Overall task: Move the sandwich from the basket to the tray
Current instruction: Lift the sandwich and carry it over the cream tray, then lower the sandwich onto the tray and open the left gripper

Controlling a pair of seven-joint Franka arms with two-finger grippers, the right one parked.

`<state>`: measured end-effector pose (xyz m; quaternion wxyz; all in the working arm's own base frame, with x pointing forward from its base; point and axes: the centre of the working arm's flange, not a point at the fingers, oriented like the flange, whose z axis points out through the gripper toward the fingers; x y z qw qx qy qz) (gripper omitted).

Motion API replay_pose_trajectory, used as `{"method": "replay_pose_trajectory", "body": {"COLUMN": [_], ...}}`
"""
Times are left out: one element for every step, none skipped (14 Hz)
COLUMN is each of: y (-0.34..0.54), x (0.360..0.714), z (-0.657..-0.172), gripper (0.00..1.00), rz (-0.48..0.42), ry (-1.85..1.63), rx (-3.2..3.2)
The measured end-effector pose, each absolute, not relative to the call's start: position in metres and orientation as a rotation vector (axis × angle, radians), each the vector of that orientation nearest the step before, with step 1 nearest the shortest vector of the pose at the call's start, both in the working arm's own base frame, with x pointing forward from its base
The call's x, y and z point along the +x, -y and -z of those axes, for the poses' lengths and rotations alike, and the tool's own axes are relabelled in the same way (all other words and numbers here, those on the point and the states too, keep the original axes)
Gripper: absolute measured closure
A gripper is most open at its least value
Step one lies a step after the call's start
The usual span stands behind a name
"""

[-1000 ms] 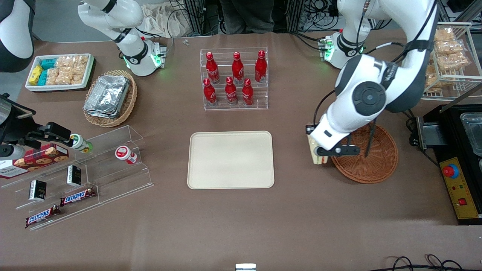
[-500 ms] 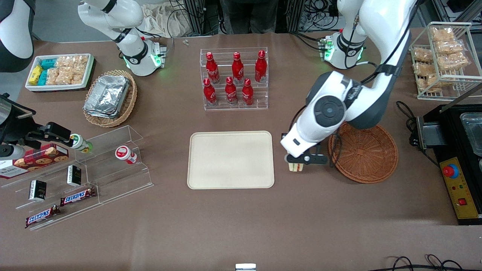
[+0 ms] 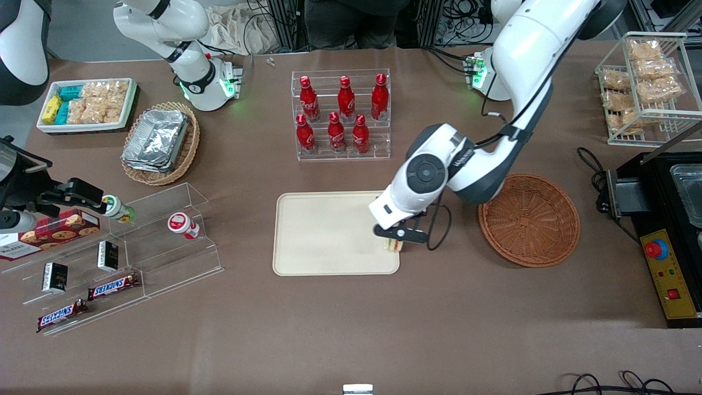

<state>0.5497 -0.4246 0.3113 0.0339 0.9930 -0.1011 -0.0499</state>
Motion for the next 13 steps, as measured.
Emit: {"method": "replay_pose_trajectory", "body": {"y": [0.436,0.442,0.446,0.447,0.448,0.448,0.448,0.448,0.448,0.448,0.448,0.448,0.449], "x": [0.544,0.541,0.539,0.539,0.541,0.541,0.541,0.541,0.541,0.541,0.542,0.542,0.541], "z": [-0.304,-0.295,-0.287,-0.28,-0.274,-0.27,-0.265,-0.261,-0.259,-0.257,-0.256,-0.256,-0.257], "gripper": [0.87,0.87,0.87,0.87,0.87,0.87,0.87,0.86,0.84,0.74,0.66,0.55,0.46], "rz": [0.131,0.12,0.114,0.109,0.104,0.105,0.112,0.118,0.116,0.102,0.083,0.066,0.051], "ry": [0.312,0.304,0.295,0.284,0.274,0.267,0.262,0.251,0.243,0.23,0.196,0.143,0.097], "rx": [3.071,3.082,3.085,3.081,3.075,3.072,3.072,3.073,3.078,3.093,3.111,3.126,3.136]}}
